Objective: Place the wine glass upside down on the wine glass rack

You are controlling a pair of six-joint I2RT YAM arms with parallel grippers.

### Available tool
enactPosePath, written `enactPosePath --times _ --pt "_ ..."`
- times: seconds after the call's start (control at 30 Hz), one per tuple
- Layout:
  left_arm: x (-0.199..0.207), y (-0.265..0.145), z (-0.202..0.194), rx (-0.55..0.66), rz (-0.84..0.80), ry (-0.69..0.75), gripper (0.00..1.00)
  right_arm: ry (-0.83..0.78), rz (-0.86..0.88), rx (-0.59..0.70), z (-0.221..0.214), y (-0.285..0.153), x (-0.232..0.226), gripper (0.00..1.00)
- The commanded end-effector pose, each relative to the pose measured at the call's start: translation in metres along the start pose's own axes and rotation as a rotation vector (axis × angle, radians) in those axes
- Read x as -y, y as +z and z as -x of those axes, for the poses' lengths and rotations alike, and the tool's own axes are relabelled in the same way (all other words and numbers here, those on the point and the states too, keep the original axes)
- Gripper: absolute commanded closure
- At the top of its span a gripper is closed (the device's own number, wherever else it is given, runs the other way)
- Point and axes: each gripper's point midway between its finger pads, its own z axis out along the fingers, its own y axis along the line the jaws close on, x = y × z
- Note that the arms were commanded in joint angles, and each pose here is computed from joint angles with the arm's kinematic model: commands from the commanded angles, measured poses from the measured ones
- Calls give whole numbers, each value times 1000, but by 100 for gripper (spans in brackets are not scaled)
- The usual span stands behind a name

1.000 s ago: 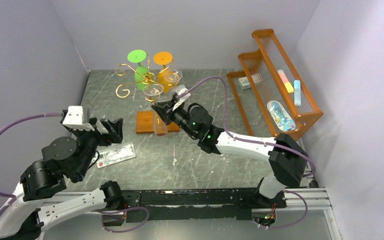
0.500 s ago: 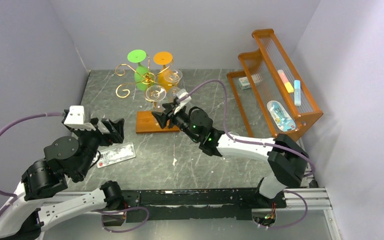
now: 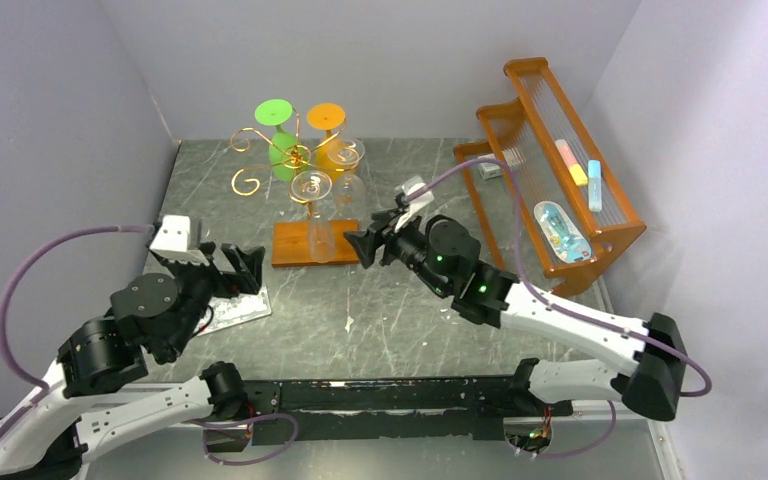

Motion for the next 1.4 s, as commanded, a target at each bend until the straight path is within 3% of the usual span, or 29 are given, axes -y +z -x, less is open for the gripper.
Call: enactPosePath --times 0.0,0.23,0.47,0.7,1.17,1.37 --pt "18 2 -33 -72 -94 -12 4 36 -288 -241 -28 -45 49 31" --pt "43 11 -78 -171 -178 -47 4 124 -687 -318 -36 -129 110 34" --pt "64 17 -101 -231 -231 -68 5 196 -803 -395 -57 -163 124 39" --pt "80 19 -108 -253 -283 -84 6 235 -855 -480 -88 -167 134 50" --pt "86 25 -122 -291 -272 -96 5 301 -805 -500 -115 -157 125 69" --pt "83 25 -128 -309 -252 -111 4 324 -775 -477 -113 -149 121 94"
